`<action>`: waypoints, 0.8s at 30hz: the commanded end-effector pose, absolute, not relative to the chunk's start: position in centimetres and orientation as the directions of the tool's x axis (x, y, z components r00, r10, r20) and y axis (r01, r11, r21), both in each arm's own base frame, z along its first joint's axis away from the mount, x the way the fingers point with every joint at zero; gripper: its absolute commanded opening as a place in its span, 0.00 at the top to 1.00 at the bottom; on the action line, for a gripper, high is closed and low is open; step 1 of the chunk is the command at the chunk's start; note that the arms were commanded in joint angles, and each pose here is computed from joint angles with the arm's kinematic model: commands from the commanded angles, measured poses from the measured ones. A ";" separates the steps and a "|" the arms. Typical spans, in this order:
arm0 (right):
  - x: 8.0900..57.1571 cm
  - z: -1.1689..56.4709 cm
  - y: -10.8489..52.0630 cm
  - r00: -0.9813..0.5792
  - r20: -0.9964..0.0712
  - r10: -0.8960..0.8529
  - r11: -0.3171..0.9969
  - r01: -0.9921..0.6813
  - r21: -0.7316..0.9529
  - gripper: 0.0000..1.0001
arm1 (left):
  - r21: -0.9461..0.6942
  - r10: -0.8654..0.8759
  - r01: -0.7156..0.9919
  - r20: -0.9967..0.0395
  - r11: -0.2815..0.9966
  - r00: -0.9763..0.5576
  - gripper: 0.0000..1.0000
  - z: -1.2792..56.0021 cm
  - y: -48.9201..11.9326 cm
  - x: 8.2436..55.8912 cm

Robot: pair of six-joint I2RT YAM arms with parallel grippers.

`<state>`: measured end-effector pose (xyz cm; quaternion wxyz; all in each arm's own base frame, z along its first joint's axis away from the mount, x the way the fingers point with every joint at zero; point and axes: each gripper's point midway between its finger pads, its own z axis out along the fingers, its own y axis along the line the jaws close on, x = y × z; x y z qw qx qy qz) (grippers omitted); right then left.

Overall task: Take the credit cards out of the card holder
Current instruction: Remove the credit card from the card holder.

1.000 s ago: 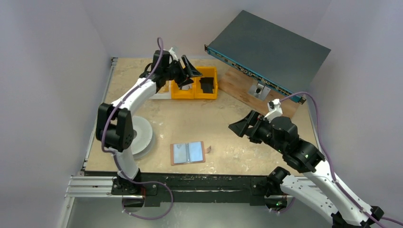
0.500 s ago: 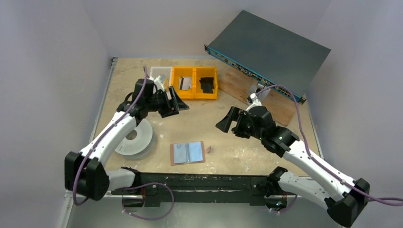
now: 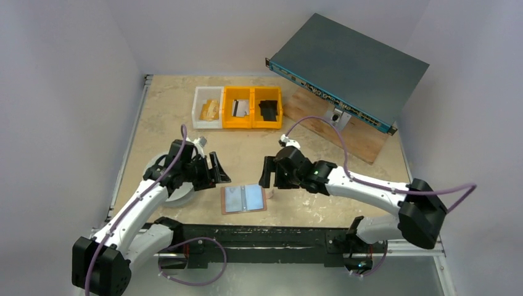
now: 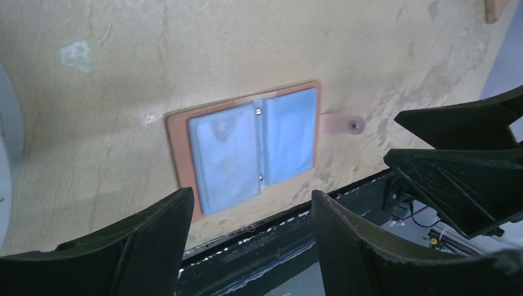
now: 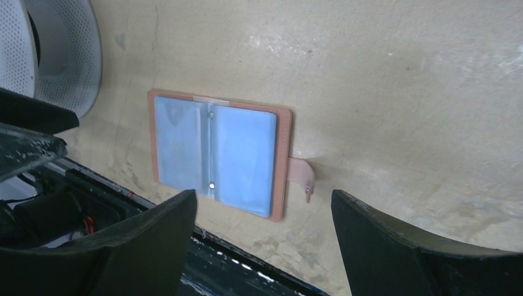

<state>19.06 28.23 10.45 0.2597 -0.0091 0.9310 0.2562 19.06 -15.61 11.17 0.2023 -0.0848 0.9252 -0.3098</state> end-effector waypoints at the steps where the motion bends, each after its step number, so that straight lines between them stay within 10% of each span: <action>1: 20.7 12.4 31.8 -0.823 -0.551 0.138 0.853 -0.184 0.489 0.27 | -0.567 -0.302 -0.065 -0.336 0.821 -0.892 0.32 10.2 -14.3 18.6; 8: 19.3 9.8 36.4 -0.849 -0.528 0.024 0.872 -0.241 0.427 0.43 | -0.551 -0.338 -0.114 -0.323 0.826 -0.884 0.35 9.7 -13.6 17.9; 24: 17.3 4.7 41.6 -0.865 -0.477 -0.158 0.892 -0.332 0.307 0.44 | -0.539 -0.462 -0.276 -0.246 0.796 -0.852 0.35 6.4 -12.5 16.2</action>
